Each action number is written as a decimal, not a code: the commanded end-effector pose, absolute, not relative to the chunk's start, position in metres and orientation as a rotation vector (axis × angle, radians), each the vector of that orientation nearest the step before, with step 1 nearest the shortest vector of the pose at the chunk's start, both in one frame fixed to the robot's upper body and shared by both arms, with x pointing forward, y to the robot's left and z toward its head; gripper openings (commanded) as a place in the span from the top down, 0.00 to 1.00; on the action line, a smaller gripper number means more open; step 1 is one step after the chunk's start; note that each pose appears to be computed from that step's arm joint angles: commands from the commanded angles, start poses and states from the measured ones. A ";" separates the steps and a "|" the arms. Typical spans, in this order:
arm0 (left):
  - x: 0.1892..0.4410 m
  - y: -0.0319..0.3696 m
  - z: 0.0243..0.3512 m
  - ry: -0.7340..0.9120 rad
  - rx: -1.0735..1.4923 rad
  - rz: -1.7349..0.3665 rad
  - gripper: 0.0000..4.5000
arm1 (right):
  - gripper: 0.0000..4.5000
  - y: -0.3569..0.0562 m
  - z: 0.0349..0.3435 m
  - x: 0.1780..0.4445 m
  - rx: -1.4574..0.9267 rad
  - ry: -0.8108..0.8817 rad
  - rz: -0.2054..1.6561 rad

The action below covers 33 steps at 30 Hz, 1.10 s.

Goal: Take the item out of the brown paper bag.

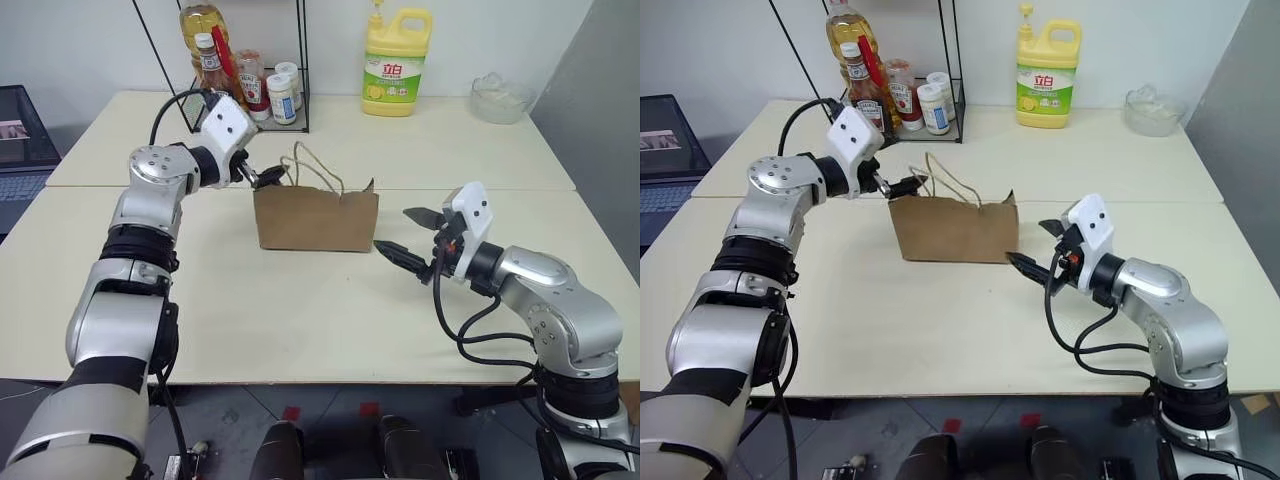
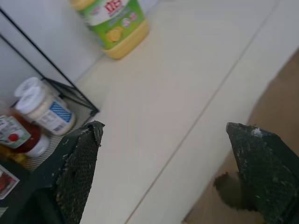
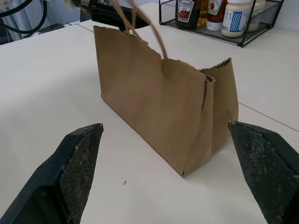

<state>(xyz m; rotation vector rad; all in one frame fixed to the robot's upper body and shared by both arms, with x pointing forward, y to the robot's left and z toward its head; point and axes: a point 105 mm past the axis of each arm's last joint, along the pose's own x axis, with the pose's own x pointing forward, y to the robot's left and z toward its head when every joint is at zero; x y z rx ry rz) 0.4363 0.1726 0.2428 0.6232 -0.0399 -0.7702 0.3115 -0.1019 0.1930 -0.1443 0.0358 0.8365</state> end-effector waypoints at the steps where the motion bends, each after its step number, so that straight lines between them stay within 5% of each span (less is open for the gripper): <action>1: 0.421 0.171 0.252 -0.017 0.668 -0.887 0.00 | 0.00 -0.105 0.203 0.309 -0.159 -0.018 0.835; 15: 0.349 0.172 0.203 0.236 0.712 -1.062 0.00 | 0.00 -0.115 0.203 0.329 -0.165 -0.031 0.822; 33: 0.301 0.151 0.192 0.240 0.784 -1.215 0.00 | 0.00 -0.129 0.188 0.323 -0.166 0.008 0.790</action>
